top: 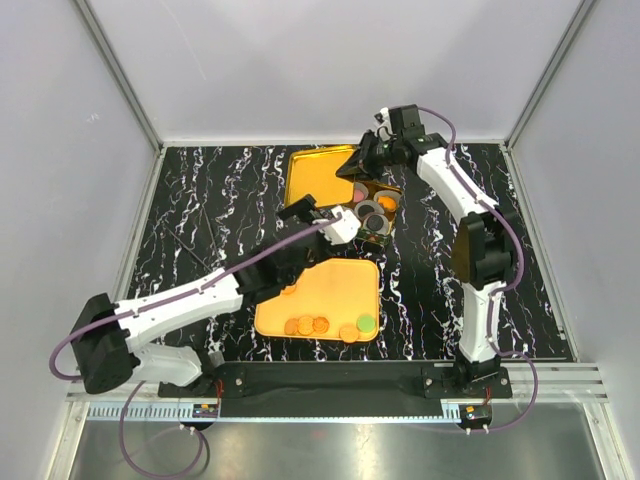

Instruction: Pack the cookies

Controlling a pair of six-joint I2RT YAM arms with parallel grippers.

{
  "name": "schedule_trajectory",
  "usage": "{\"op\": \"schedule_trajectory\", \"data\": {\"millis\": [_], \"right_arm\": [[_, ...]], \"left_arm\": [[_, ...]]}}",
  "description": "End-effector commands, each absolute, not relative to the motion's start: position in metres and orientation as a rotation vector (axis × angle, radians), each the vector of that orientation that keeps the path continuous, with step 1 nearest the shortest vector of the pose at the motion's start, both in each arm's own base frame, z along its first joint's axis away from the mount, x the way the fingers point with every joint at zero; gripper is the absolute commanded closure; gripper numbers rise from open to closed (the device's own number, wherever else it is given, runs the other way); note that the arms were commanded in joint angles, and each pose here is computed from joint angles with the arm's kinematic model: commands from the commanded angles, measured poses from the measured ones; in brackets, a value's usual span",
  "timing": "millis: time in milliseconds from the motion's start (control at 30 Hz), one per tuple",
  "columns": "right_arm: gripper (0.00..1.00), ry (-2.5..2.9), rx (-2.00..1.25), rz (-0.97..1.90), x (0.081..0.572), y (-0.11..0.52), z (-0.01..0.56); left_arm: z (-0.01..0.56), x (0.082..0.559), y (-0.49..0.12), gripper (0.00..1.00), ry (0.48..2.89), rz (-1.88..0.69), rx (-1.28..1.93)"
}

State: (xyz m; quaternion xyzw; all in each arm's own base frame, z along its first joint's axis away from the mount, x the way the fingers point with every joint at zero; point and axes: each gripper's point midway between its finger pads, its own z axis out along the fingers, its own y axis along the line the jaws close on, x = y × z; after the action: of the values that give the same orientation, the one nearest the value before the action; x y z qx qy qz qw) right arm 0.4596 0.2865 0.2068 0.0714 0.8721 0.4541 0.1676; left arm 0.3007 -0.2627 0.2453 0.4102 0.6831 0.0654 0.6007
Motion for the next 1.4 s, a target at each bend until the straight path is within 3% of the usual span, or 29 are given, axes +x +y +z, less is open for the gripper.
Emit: {"op": "schedule_trajectory", "data": {"millis": [0,267,533,667,800,1100,1133,1233,1300,1367], "right_arm": [[1.0,2.344,0.141,1.325,0.451,0.285,0.28],[1.0,2.329,0.167,1.328,0.437,0.28,0.292],[1.0,2.341,0.172,1.323,0.422,0.274,0.283],[1.0,2.34,0.164,1.326,0.417,0.274,0.281],[1.0,2.346,0.167,1.343,0.414,0.274,0.278],[1.0,2.339,0.154,1.35,0.41,0.274,0.279],[0.99,2.342,0.155,1.354,0.409,0.274,0.277],[0.97,2.341,0.154,1.354,0.408,0.274,0.275],[0.87,2.328,0.147,1.343,0.409,0.273,0.277],[0.71,2.311,0.133,1.311,0.41,0.269,0.28]], "left_arm": [[0.282,0.308,-0.279,0.06,1.394,0.201,0.928],[0.275,0.338,-0.295,0.05,1.308,0.351,0.907],[0.292,0.358,-0.296,0.14,1.256,0.472,0.811],[0.298,0.362,-0.293,0.26,1.231,0.537,0.785],[0.292,0.365,-0.297,0.51,1.224,0.549,0.813],[0.297,0.365,-0.298,0.9,1.126,0.613,0.833],[0.301,0.365,-0.299,1.0,1.12,0.614,0.829],[0.307,0.366,-0.3,1.0,1.126,0.605,0.814],[0.312,0.365,-0.303,1.0,1.14,0.569,0.823],[0.305,0.365,-0.31,1.0,1.192,0.511,0.862]]}}
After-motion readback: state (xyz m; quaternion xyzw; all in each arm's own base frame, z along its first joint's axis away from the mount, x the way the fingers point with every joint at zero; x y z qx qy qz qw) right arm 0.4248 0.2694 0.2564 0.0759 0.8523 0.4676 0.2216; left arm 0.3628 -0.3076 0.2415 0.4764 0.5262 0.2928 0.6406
